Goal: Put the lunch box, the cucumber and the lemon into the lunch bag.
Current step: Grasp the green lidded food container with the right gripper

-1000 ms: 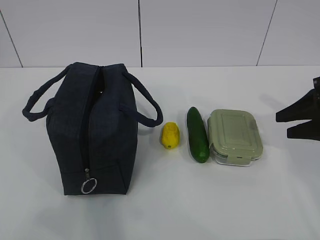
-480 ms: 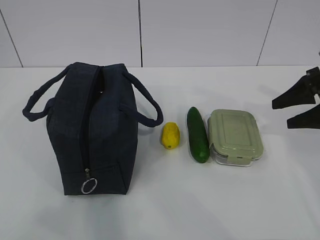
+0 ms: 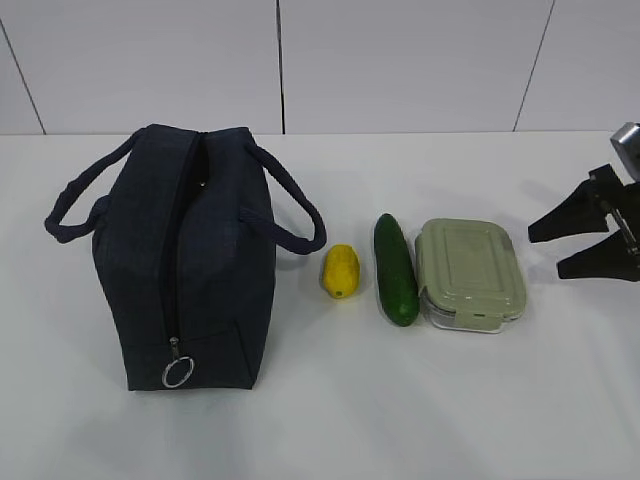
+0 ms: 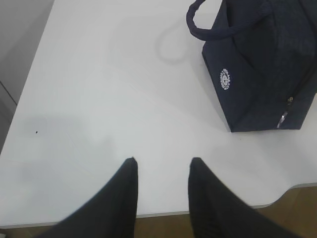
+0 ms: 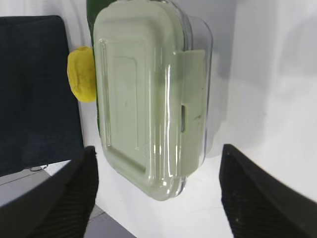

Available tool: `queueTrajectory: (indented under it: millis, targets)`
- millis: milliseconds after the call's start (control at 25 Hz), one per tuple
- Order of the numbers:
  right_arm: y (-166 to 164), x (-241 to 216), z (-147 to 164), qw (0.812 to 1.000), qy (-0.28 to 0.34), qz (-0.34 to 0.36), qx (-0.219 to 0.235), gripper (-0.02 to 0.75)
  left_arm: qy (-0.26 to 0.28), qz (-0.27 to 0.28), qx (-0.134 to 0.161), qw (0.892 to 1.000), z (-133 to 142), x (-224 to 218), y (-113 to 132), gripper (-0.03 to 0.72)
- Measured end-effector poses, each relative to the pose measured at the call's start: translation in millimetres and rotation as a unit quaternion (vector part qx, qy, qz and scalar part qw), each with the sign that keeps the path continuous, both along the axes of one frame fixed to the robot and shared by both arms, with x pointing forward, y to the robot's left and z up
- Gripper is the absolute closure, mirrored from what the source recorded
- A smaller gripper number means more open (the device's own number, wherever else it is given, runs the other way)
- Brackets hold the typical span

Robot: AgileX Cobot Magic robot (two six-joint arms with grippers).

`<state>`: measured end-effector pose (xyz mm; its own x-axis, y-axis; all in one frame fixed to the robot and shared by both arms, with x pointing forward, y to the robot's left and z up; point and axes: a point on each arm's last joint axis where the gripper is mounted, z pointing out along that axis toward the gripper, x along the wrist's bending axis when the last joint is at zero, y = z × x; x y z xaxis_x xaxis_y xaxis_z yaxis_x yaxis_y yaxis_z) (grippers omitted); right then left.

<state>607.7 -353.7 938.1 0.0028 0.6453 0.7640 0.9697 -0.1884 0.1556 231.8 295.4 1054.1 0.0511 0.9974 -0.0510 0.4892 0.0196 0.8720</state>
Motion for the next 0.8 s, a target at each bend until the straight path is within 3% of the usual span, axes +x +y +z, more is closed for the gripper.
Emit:
queueTrajectory:
  millis: [560, 800]
  targets:
    - [11, 9, -35, 0.999, -0.002, 0.026, 0.026, 0.173, 0.000, 0.000, 0.000, 1.000, 0, 0, 0, 0.443]
    - [18, 12, -34, 0.998, -0.027, 0.036, 0.033, 0.172, 0.000, 0.000, 0.000, 1.000, 0, 0, 0, 0.443]
